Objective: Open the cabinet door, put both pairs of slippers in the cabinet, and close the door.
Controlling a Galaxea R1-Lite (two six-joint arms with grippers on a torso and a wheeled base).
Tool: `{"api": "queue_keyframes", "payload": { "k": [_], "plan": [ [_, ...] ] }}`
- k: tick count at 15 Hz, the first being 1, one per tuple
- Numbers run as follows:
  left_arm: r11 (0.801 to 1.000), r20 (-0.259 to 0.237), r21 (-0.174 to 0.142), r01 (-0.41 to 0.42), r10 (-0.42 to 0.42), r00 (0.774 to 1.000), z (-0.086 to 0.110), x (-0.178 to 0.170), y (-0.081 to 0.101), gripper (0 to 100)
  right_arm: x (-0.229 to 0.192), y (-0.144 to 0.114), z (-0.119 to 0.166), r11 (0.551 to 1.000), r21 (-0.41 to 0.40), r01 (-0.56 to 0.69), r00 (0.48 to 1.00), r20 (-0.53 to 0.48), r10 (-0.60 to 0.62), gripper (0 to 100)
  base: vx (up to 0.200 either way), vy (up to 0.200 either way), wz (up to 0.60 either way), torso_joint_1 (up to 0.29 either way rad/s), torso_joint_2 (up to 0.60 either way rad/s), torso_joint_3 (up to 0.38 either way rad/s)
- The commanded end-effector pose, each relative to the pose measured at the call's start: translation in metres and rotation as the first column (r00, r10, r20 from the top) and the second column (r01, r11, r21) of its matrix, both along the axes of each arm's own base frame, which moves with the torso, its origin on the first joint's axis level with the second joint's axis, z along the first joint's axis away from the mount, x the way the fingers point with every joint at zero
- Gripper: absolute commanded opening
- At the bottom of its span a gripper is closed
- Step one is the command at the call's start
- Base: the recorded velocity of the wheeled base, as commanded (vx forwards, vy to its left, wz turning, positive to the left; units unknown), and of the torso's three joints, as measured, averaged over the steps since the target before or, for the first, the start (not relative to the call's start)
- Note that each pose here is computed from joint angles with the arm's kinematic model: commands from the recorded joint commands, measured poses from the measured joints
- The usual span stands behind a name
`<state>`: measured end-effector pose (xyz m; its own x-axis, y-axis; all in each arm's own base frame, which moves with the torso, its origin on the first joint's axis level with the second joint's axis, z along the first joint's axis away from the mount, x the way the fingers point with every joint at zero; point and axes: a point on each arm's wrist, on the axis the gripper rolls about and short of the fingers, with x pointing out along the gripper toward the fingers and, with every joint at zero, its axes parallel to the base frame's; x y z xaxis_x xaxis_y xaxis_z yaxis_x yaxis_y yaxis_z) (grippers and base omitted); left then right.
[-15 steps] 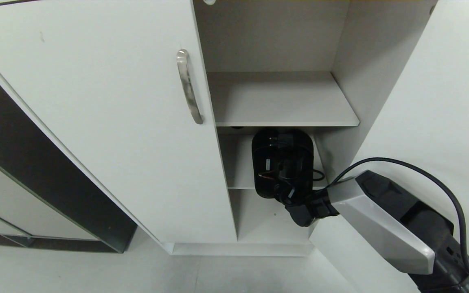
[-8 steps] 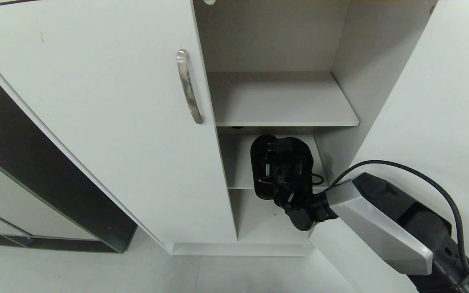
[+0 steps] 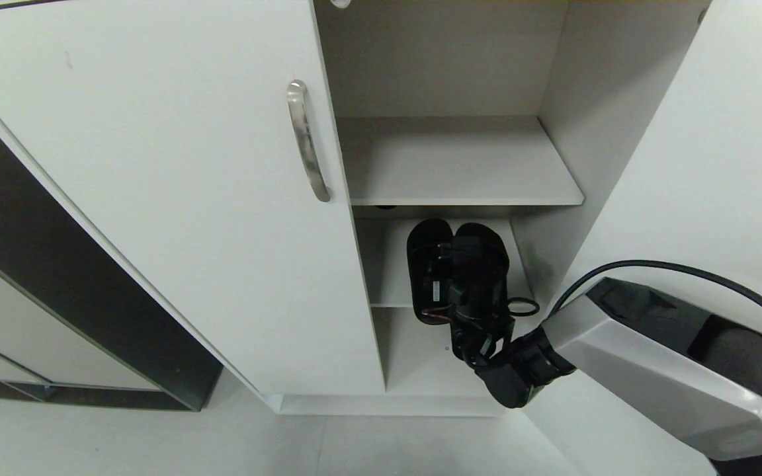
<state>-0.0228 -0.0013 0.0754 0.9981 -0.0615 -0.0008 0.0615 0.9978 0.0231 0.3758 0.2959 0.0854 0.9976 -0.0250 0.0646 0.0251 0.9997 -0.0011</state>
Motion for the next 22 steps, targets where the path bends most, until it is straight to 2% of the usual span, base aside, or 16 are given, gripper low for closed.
{"api": "queue_keyframes", "payload": {
  "k": [1, 2, 5, 13, 16, 22],
  "plan": [
    [1.000, -0.002, 0.000, 0.001, -0.001, 1.000, 0.000, 0.000, 0.000, 0, -0.035, -0.002, 0.019, 0.999, 0.016, -0.048, 0.999, 0.021, 0.047, 100, 0.000, 0.000, 0.00, 0.000, 0.00, 0.000],
    [1.000, -0.002, 0.000, 0.001, -0.001, 1.000, 0.000, 0.000, 0.000, 0, -0.052, -0.007, 0.015, 0.998, 0.000, -0.066, 0.998, 0.002, 0.066, 100, 0.000, 0.000, 0.00, 0.000, 0.00, 0.000],
    [1.000, -0.002, 0.001, 0.000, 0.000, 1.000, 0.000, 0.000, 0.000, 0, -0.059, -0.013, 0.009, 0.998, 0.002, -0.066, 0.998, 0.002, 0.066, 100, 0.000, 0.000, 0.00, 0.000, 0.00, 0.000],
    [1.000, -0.002, 0.001, 0.001, -0.001, 1.000, 0.000, 0.000, 0.000, 0, -0.064, -0.015, 0.002, 0.997, -0.016, -0.071, 0.997, -0.019, 0.071, 100, -0.200, 0.000, 0.00, 0.004, 0.00, 0.002],
    [0.997, 0.001, -0.029, -0.069, 0.069, 0.998, 0.000, 0.000, 0.002, 0, -0.072, -0.014, -0.002, 0.996, -0.013, -0.085, 0.996, -0.019, 0.084, 100, 0.000, 0.000, 0.00, 0.000, 0.00, 0.000],
    [0.997, -0.001, -0.028, -0.068, 0.068, 0.998, 0.000, 0.000, 0.002, 0, -0.073, -0.014, 0.000, 0.996, -0.012, -0.086, 0.996, -0.014, 0.086, 100, 0.000, 0.000, 0.00, 0.000, 0.00, 0.000]
  ]
}}
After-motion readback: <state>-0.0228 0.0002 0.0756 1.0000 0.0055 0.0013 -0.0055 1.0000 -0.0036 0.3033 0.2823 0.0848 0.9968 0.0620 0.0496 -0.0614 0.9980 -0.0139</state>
